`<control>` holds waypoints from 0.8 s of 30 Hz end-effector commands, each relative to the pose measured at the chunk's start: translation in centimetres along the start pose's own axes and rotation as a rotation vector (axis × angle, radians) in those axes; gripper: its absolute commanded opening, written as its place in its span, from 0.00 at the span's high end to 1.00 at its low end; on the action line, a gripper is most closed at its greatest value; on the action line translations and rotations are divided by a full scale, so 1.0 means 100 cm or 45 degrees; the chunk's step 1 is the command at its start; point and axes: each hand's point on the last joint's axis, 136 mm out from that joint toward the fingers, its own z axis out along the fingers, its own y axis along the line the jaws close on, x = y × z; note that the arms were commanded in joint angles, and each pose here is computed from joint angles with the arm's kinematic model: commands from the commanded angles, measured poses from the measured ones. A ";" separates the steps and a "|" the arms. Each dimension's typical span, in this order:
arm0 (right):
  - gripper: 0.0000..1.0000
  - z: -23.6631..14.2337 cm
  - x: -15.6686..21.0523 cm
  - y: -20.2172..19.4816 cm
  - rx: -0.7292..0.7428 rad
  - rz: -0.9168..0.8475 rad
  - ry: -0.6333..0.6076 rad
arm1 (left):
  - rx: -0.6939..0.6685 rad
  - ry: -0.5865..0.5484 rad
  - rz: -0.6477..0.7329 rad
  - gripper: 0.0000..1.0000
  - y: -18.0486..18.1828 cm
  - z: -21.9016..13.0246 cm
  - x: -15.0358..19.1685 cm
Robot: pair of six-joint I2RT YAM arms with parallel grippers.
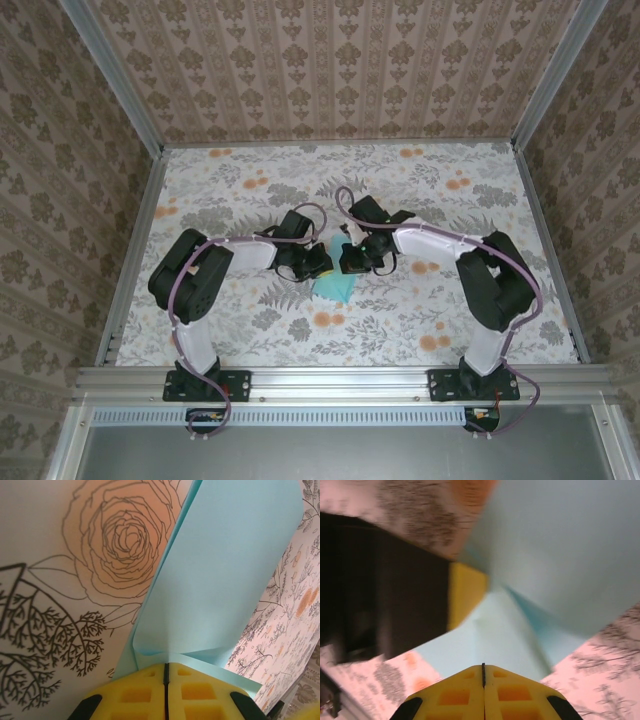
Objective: Fold a paper plane with a square sheet of paper (pick it up from the middle)
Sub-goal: Fold the triangle a second time at the center of the table.
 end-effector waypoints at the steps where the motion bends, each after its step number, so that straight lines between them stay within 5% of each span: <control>1: 0.93 0.005 0.017 0.008 0.031 -0.003 0.027 | -0.250 0.092 -0.137 0.93 0.063 0.016 0.028; 24: 0.93 0.042 0.054 -0.020 0.235 -0.021 0.212 | -0.298 0.110 -0.185 0.93 0.074 0.016 0.033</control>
